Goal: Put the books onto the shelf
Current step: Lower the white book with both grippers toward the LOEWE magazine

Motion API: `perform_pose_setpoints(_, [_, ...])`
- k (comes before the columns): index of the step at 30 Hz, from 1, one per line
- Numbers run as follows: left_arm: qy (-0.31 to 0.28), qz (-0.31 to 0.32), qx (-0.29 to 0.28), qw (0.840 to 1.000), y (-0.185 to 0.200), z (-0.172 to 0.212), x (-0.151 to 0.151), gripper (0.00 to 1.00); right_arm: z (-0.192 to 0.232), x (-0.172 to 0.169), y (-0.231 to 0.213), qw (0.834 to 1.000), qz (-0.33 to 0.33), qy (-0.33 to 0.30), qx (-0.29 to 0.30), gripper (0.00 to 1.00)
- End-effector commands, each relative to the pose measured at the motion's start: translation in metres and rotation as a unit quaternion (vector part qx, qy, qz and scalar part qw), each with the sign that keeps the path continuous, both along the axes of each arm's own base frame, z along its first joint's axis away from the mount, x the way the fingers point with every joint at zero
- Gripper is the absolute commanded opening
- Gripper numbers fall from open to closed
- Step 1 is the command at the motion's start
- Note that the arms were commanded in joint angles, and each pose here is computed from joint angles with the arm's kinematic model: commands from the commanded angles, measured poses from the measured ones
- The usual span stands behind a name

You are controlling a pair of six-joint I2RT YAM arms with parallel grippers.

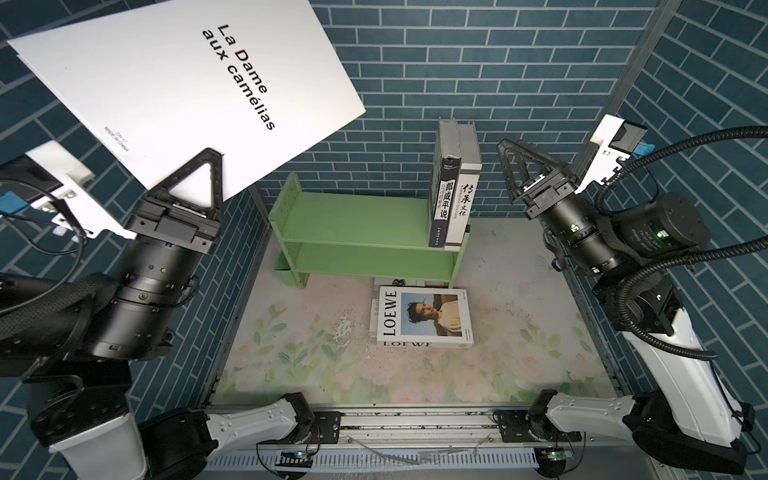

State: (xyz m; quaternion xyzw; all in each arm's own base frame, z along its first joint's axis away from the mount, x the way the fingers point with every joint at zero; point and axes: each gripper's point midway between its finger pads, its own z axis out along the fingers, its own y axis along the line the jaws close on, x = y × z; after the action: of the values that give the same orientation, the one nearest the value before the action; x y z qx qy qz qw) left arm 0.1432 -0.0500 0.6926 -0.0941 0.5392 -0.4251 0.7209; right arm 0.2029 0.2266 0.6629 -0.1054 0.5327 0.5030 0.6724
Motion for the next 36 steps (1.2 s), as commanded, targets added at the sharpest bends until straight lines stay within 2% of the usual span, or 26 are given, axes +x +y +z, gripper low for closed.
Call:
perform_pose_setpoints(1, [0.097,0.017,0.09,0.991,-0.005,-0.056,0.013,0.24,-0.041,-0.011,0.033,0.989,0.063,0.0,-0.132,0.89])
perform_pose_setpoints(7, [0.165,0.005,0.079,0.983,0.011,-0.107,0.002,0.23,-0.084,-0.022,0.071,0.965,0.171,0.047,-0.194,0.9])
perform_pose_setpoints(12, [0.213,-0.01,0.07,0.975,0.009,-0.147,0.0,0.23,-0.141,-0.013,0.089,0.953,0.2,0.128,-0.189,0.91])
perform_pose_setpoints(20, [0.293,-0.064,0.115,0.947,-0.03,-0.195,0.005,0.23,-0.206,-0.022,0.092,0.926,0.238,0.232,-0.18,0.92])
perform_pose_setpoints(27, [0.306,-0.164,0.151,0.926,-0.081,-0.21,0.0,0.23,-0.246,-0.035,0.083,0.904,0.268,0.312,-0.116,0.92])
perform_pose_setpoints(32, [0.333,-0.206,0.161,0.906,-0.103,-0.231,-0.003,0.23,-0.274,-0.047,0.077,0.877,0.296,0.372,-0.068,0.91])
perform_pose_setpoints(36, [0.334,-0.224,0.145,0.904,-0.108,-0.232,-0.006,0.23,-0.291,-0.052,0.073,0.864,0.304,0.398,-0.048,0.92])
